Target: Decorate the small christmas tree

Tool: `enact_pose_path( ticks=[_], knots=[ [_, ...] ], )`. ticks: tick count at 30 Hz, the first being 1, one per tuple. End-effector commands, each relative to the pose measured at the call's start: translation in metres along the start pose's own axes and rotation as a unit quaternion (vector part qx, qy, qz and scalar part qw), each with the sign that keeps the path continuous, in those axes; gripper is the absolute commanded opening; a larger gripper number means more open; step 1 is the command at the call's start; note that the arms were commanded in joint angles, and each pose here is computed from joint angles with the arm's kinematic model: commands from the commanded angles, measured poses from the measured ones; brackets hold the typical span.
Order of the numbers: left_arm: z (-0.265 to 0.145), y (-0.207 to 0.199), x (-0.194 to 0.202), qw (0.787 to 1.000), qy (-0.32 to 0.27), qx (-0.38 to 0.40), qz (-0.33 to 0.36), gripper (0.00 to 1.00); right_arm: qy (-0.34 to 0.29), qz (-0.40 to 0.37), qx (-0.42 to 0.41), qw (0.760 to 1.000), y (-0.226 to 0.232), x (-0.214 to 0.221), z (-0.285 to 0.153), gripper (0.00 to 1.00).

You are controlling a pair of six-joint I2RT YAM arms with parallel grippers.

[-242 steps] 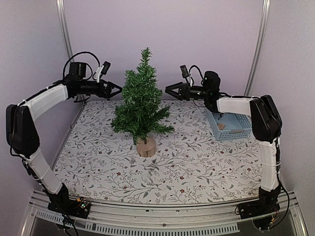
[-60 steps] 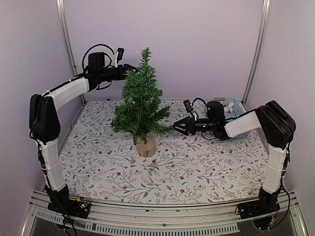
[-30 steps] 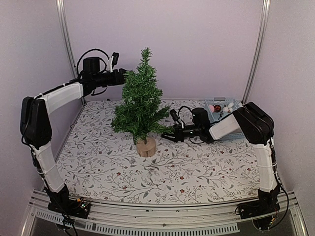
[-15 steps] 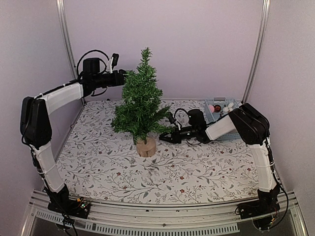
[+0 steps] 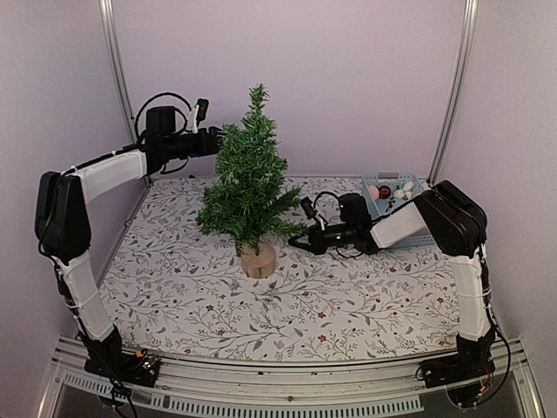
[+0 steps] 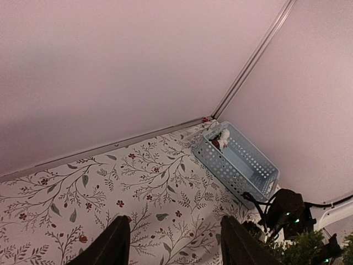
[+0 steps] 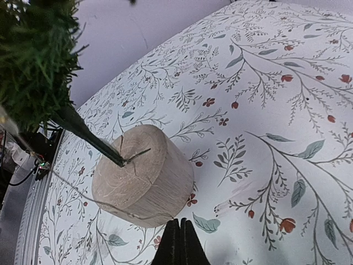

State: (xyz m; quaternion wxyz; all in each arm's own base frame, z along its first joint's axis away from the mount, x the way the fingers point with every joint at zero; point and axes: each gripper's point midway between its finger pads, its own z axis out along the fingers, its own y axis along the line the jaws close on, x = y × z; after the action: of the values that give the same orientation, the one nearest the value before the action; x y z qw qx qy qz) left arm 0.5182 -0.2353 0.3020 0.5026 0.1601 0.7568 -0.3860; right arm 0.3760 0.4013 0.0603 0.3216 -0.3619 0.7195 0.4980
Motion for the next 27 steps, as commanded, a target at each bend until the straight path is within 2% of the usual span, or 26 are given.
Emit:
enact_pose_path(
  ticks=[1,8,13,18,20,27],
  knots=[
    [-0.013,-0.007,-0.016,1.0,-0.024,0.003,0.01,0.57,-0.05,-0.025,0.04,0.998,-0.002,-0.044,-0.035,0.0],
    [-0.019,-0.006,-0.017,0.999,-0.032,-0.009,0.01,0.61,-0.093,-0.042,0.079,0.992,-0.002,-0.081,-0.073,0.0],
    [-0.027,-0.005,-0.017,0.999,-0.038,-0.023,0.01,0.68,-0.124,-0.06,0.096,0.986,0.009,-0.113,-0.099,0.0],
    [-0.037,-0.005,-0.017,0.998,-0.045,-0.039,0.008,0.83,-0.129,-0.078,0.097,0.984,0.029,-0.13,-0.114,0.0],
    [-0.044,-0.004,-0.02,0.997,-0.054,-0.052,0.009,0.98,-0.13,-0.081,0.095,0.984,0.038,-0.133,-0.12,0.0],
    [-0.07,-0.011,-0.025,0.994,-0.079,-0.08,0.015,0.99,-0.108,-0.082,0.088,0.987,0.073,-0.127,-0.13,0.0]
  ],
)
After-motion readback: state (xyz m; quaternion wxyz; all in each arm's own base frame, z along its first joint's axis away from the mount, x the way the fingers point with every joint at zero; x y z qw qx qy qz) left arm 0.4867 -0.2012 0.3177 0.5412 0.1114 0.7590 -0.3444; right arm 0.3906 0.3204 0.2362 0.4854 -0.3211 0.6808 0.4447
